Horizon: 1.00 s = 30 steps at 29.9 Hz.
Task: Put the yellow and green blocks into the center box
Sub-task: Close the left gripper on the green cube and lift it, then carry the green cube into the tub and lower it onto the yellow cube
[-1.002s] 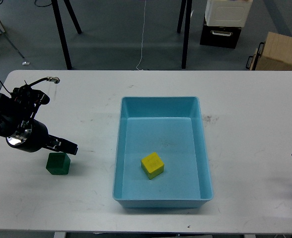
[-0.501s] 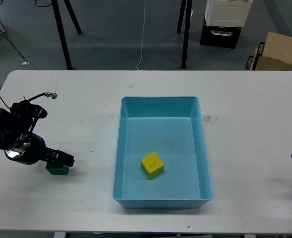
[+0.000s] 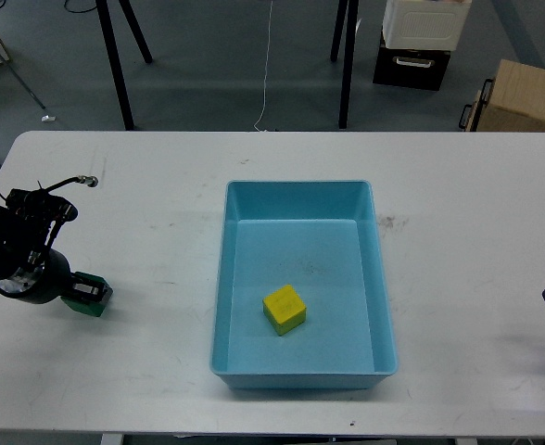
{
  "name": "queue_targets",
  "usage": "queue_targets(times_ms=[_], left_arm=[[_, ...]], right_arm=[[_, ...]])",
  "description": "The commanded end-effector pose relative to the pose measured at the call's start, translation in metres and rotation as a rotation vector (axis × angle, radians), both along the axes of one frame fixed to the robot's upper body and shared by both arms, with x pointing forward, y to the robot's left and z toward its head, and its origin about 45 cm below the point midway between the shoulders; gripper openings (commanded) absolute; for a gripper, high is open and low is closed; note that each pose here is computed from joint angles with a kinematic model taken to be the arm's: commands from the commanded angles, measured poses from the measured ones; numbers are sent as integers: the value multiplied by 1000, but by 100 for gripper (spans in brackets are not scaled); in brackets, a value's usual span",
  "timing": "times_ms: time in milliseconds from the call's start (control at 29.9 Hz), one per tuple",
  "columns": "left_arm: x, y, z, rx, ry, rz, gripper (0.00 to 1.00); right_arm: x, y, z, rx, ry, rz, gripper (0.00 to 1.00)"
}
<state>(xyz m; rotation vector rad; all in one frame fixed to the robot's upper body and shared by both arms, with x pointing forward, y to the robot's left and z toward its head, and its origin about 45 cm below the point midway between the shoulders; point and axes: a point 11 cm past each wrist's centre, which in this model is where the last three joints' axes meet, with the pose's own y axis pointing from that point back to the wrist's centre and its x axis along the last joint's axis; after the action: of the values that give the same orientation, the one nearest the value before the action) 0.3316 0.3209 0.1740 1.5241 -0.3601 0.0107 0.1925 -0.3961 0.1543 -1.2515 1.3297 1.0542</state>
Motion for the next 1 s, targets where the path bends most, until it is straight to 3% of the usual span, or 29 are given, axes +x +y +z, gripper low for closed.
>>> queue_targets(times_ms=[0,200,334,702,802,969], left_arm=[[23,-29,41,-94,-94,-32,0],[74,-90,134,-199,-283,-93,0],[74,-165,160,-262,-282,-205,0],[38,-250,100,-187,-146,-425,0],[24,-240,70,-122,-76,-447,0],[3,-243,57,-110,-18,-490,1]], right_arm=[[-1,-1,0,-2,2,-3,100],[0,-3,1,-9,2,-2,100],[3,-5,4,-15,-9,-1,100],[3,-7,3,-26,-3,-2,100],[3,-6,3,-43,-1,6,100],[3,-3,2,-44,2,13,100]])
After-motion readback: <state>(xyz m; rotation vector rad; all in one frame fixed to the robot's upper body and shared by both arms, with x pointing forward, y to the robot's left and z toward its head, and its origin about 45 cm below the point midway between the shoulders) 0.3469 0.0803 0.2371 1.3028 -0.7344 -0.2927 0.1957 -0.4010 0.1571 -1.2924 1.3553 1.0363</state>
